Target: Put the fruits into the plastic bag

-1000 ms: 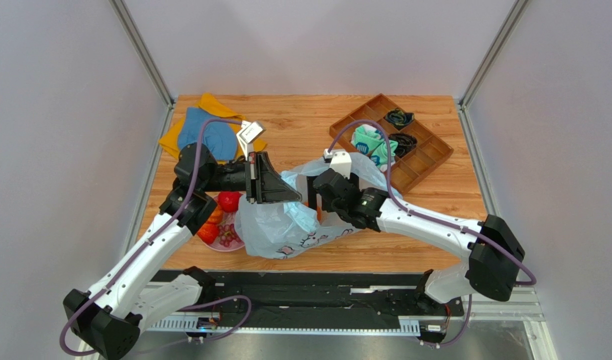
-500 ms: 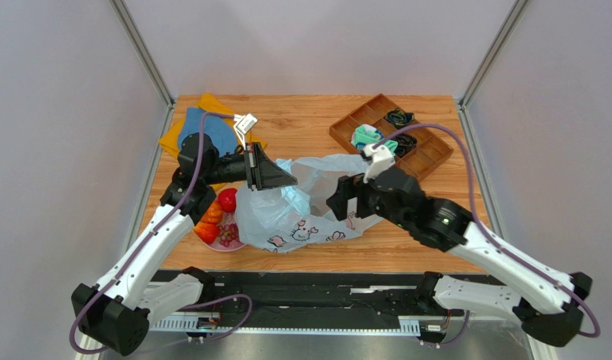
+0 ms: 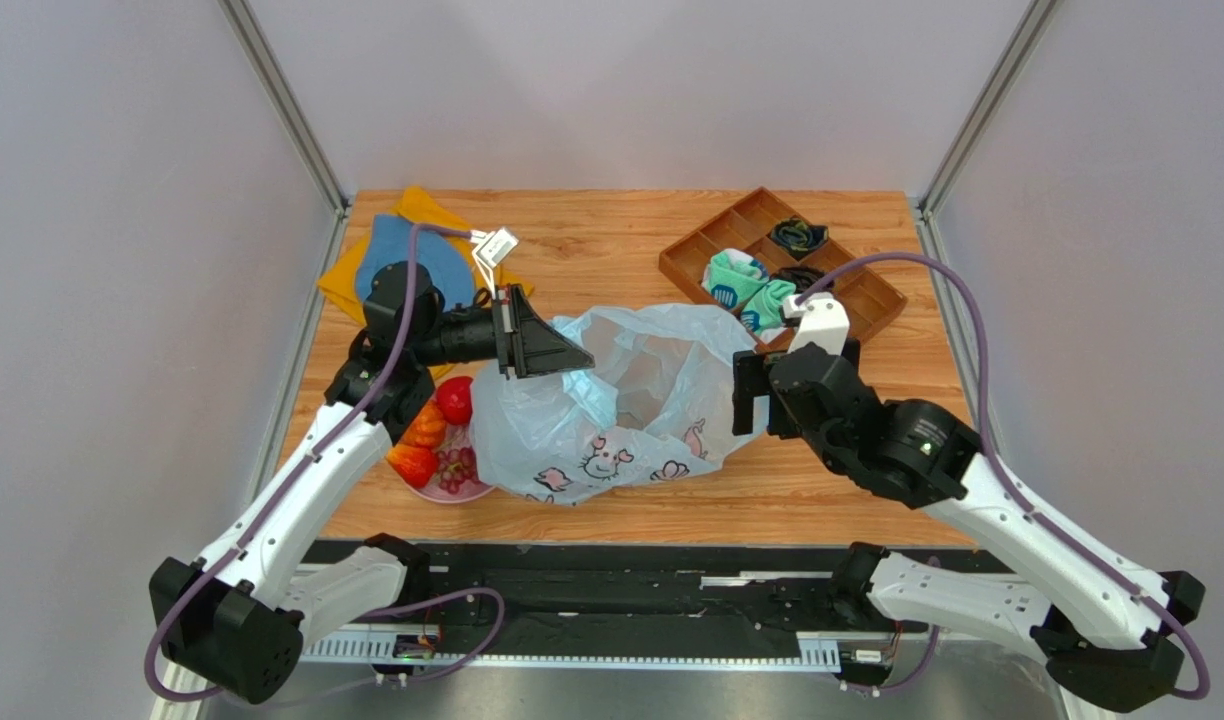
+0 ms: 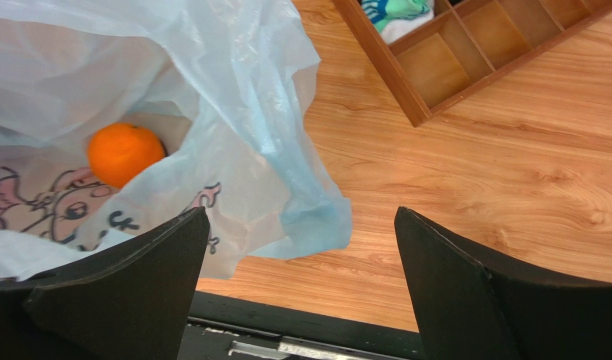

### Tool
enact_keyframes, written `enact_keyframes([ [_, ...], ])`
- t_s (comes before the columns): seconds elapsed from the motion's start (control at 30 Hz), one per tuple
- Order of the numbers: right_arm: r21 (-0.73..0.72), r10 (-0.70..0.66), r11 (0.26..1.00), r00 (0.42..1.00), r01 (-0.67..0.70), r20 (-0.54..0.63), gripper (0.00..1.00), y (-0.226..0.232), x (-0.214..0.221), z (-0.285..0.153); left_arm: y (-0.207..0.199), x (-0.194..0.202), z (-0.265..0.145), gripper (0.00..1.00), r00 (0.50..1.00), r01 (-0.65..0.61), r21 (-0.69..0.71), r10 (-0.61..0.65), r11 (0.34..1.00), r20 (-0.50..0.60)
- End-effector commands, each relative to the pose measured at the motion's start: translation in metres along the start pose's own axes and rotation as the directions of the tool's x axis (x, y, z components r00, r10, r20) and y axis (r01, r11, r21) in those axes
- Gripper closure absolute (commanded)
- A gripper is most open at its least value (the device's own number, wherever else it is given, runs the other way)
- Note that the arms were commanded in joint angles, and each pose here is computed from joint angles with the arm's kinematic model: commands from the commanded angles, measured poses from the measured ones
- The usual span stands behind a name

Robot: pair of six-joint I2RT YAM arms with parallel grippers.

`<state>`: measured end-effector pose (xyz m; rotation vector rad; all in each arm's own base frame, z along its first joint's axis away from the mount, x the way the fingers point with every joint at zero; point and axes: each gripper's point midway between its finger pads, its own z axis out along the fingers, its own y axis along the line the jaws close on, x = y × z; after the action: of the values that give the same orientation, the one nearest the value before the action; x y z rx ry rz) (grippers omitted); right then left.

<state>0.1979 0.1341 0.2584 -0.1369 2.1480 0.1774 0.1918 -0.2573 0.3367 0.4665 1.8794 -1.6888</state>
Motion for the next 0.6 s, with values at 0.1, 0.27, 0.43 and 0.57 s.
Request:
enact_keyframes([
  [0.1, 0.046, 0.026, 0.999, 0.998, -0.024, -0.056, 0.14, -0.02, 0.011, 0.042, -0.007, -0.008, -0.003, 1.0, 0.998, -0.054, -0.009, 0.054, 0.999, 0.013],
  [0.27, -0.105, 0.038, 0.994, 0.999, -0.04, -0.023, 0.81, 0.003, -0.008, 0.035, 0.004, -0.009, -0.003, 1.0, 0.999, -0.052, -0.051, 0.052, 0.997, 0.011],
  [0.43, -0.109, 0.09, 0.991, 0.99, -0.078, 0.112, 1.0, -0.007, -0.067, -0.016, 0.012, -0.021, 0.002, 1.0, 0.997, -0.072, -0.098, 0.072, 0.993, 0.002],
  [0.57, -0.127, 0.114, 0.988, 0.974, -0.09, 0.194, 1.0, -0.014, -0.093, -0.047, 0.014, -0.031, 0.002, 1.0, 0.994, -0.105, -0.132, 0.107, 0.986, 0.011],
])
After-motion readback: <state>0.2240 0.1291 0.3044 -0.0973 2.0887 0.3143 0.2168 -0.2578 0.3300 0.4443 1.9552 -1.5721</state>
